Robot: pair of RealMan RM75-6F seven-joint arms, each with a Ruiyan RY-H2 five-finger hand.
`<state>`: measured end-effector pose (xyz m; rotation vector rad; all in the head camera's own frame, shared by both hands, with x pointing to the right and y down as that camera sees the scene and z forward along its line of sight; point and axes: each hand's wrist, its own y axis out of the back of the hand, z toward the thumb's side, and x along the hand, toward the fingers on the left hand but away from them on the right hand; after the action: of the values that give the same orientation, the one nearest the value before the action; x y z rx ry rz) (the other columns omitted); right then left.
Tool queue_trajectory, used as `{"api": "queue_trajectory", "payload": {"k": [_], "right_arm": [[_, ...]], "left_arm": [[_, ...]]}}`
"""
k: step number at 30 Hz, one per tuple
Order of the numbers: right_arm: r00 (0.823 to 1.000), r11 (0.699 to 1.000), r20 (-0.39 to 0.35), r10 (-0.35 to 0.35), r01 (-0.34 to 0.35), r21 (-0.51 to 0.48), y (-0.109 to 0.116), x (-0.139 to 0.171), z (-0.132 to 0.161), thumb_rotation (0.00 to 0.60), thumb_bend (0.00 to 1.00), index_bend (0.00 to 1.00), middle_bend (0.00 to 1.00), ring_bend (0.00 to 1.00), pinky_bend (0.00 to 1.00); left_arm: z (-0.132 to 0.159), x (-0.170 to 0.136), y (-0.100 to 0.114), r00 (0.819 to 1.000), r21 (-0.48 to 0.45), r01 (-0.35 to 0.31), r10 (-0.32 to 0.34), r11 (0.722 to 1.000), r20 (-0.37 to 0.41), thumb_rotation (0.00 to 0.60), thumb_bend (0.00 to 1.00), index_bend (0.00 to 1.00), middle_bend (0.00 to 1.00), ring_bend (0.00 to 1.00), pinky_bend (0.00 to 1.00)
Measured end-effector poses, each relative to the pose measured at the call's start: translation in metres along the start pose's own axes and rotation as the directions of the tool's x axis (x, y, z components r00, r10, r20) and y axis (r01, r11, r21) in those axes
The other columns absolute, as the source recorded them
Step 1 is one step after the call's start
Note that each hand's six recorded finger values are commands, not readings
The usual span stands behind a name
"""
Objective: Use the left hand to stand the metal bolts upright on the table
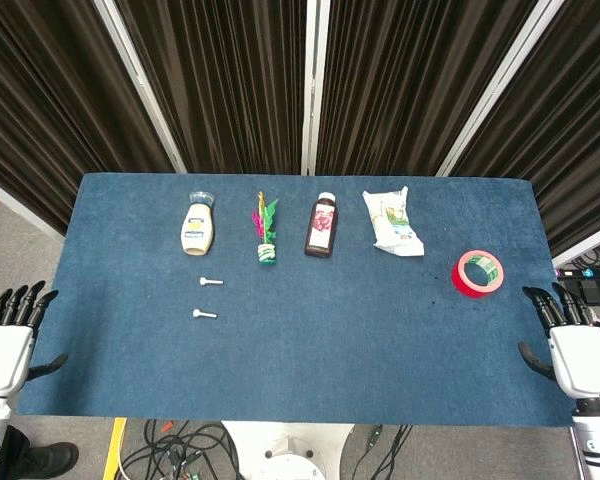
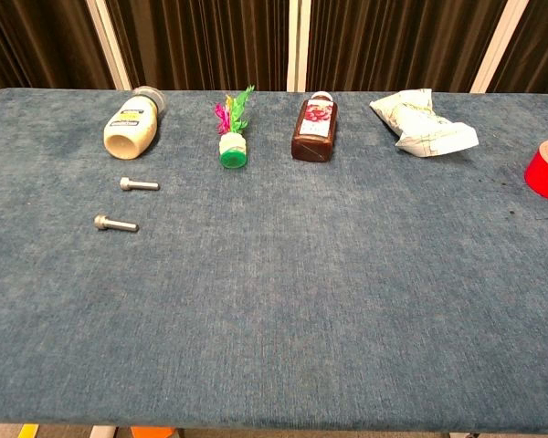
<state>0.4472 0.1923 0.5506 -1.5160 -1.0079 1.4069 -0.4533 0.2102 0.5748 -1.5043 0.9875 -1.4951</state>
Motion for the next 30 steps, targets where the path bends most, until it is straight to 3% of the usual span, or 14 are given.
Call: {"api": "queue_trajectory", "payload": {"k": [12, 18, 24, 30], "right_arm": [[1.0, 1.0, 0.006, -0.011, 0.011, -0.006, 0.002, 0.005, -0.003, 0.6, 0.18, 0.11, 0.17, 0.05, 0.11], [1.0, 1.0, 0.001, -0.023, 0.023, -0.005, 0.005, 0.007, -0.004, 0.6, 0.18, 0.11, 0.17, 0.05, 0.11], [1.0, 1.0, -0.014, -0.028, 0.028, 0.0, 0.008, 0.006, -0.003, 0.6, 0.18, 0.11, 0.17, 0.05, 0.11], [0.999, 1.0, -0.017, -0.03, 0.03, 0.001, 0.01, 0.007, -0.001, 0.6, 0.18, 0.11, 0.17, 0.05, 0.11]], "left_arm": [[0.006, 0.004, 0.004, 1.0, -0.004, -0.026, 0.026, 1.0, 0.015, 0.6, 0.1, 0.15, 0.06, 0.0, 0.0], [0.022, 0.021, 0.01, 0.996, -0.017, -0.042, 0.043, 0.999, 0.081, 0.6, 0.11, 0.19, 0.1, 0.01, 0.0], [0.06, 0.056, 0.02, 0.978, -0.049, -0.042, 0.051, 0.998, 0.204, 0.6, 0.19, 0.27, 0.18, 0.08, 0.05], [0.115, 0.098, 0.015, 0.937, -0.054, 0.038, -0.017, 0.998, 0.349, 0.6, 0.25, 0.32, 0.22, 0.12, 0.1]]}}
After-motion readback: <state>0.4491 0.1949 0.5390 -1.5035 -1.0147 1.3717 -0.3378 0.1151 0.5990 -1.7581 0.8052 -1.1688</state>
